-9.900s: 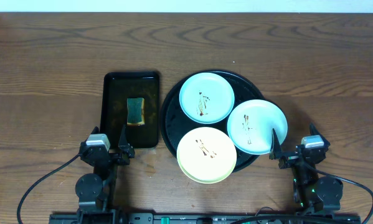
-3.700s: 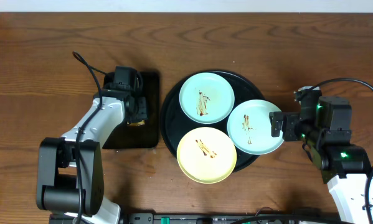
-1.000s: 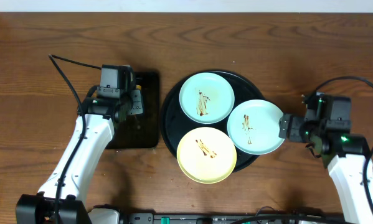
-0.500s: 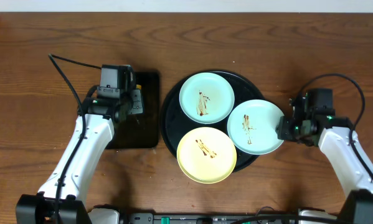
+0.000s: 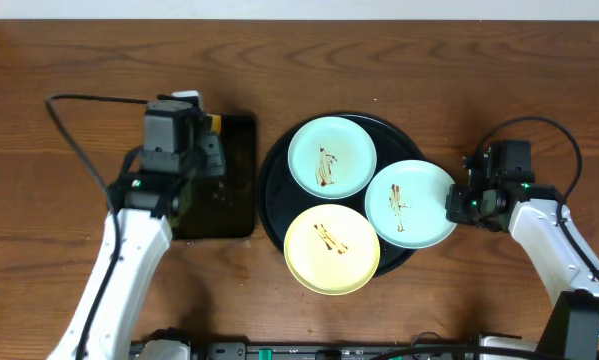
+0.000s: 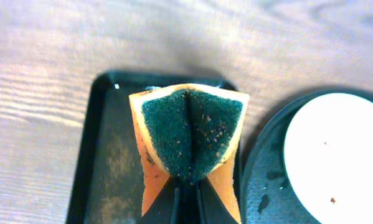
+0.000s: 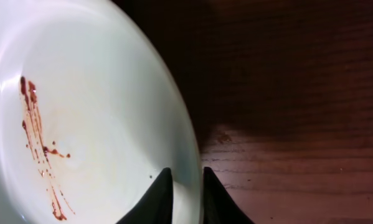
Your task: Clean dirty plates on tray and stack at the side
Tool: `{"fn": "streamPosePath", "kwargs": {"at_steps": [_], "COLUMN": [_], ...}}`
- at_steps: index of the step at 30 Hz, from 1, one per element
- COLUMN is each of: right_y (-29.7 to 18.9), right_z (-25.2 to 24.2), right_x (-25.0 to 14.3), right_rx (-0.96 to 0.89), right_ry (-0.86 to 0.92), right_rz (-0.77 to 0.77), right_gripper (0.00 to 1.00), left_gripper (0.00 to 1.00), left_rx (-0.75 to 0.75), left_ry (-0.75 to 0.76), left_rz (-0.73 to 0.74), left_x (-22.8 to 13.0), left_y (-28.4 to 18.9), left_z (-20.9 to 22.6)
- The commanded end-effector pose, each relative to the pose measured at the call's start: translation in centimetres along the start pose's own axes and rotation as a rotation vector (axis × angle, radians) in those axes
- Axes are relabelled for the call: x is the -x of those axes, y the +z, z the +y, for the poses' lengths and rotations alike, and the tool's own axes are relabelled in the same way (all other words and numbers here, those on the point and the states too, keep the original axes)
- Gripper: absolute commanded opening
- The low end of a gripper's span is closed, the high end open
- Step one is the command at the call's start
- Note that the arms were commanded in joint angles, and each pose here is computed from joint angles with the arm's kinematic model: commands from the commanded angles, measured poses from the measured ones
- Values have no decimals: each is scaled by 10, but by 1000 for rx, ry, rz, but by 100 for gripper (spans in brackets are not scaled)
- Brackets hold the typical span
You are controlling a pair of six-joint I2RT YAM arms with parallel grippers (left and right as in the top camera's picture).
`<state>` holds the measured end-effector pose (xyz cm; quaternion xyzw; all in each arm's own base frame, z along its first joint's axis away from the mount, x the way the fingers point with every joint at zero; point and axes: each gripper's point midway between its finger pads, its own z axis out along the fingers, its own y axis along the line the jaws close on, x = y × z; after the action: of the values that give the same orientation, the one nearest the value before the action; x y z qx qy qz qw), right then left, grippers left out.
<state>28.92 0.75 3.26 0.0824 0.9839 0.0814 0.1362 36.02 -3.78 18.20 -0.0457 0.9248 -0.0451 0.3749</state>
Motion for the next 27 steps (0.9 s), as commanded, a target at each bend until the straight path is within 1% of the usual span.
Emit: {"fn": "streamPosePath", "kwargs": {"at_steps": [1,4,5,17,27], "right_y": [-2,-2,-2,-2,-2], "right_z": [1,1,1,1,1], "right_x": [7,7,7,7,7], "right_rx": [6,6,6,6,6], "right_ry": [-2,-2,-2,-2,-2], "right_rz": [-16,-17,-18,-18,-18], "right_gripper": [11,7,1,1,1], "left_gripper": [7,7,7,7,8], "left_rx": [-9,-18,-23,-29,-23], "left_ry": [-14,-15,-16,-17,-17], "left_rz": [-81,-123,-149,-175,-148], "left_x": [17,25,29,35,29], "left_y": [-21,-32,-38,-42,-34], "left_z": [-1,-2,-2,-3,-3]}}
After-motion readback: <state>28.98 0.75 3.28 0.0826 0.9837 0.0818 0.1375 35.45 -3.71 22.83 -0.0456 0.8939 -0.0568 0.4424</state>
